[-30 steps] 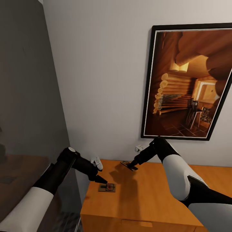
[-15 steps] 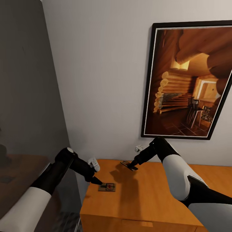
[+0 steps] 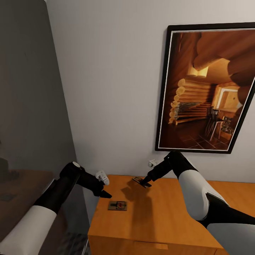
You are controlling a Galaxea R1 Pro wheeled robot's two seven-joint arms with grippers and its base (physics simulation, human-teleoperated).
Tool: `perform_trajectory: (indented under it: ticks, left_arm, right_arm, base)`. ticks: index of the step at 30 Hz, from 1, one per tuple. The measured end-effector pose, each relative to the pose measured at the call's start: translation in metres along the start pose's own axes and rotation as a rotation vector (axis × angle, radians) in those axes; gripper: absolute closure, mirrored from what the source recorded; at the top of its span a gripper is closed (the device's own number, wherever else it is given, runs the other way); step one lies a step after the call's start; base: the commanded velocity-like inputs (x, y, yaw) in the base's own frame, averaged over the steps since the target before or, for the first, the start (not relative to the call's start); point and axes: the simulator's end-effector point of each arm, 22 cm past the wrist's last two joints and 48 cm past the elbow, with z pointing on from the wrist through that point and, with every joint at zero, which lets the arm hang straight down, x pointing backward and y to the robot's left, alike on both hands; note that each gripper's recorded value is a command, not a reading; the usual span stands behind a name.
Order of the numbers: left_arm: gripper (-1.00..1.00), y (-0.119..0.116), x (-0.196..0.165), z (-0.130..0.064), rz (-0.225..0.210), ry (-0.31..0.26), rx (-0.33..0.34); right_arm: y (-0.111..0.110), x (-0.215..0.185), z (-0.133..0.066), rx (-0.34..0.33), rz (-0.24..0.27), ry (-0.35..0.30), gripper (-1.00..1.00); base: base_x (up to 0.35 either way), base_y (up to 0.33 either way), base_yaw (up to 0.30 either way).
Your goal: Take the four mousetraps from the cabinet in the bathroom and place them on the bathroom floor. Make sure all four end up on the same floor surface, and ensure that at least two of them are either under or directly next to the same bathroom sink.
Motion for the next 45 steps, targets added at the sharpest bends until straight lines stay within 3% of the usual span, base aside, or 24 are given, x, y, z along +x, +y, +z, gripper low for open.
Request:
perform_trajectory:
  ticks: [11,16,23,28,34,45]
  left_arm:
    - [-1.00,-0.019,-0.019,0.013,0.026,-0.020,0.025]
    - [-1.00,-0.013,-0.014,0.021,0.070,0.044,-0.038]
    - [-1.00,-0.029,-0.031,0.045,0.202,0.153,-0.129]
    - [-1.00,-0.043,-0.032,0.056,0.287,0.206,-0.135]
    - [-1.00,-0.056,-0.037,0.061,0.344,0.221,-0.126]
    - [-1.00,-0.084,-0.034,0.074,0.506,0.294,-0.120]
  right_arm:
    - [-0.003,0.000,0.000,0.013,-0.003,-0.002,1.00]
    - [-0.012,-0.001,-0.001,0.051,-0.012,-0.004,1.00]
    - [-0.018,0.001,-0.001,0.083,-0.015,0.003,1.00]
    - [-0.025,0.000,-0.002,0.110,-0.013,0.001,1.00]
    - [-0.027,0.001,-0.002,0.123,-0.014,0.004,1.00]
    - [-0.028,0.001,-0.002,0.122,-0.013,0.001,1.00]
  base:
    - [0.000,0.000,0.000]
    - [0.000,0.000,0.000]
    - [0.000,0.000,0.000]
    - [0.000,0.000,0.000]
    - [0.000,0.000,0.000]
    - [0.000,0.000,0.000]
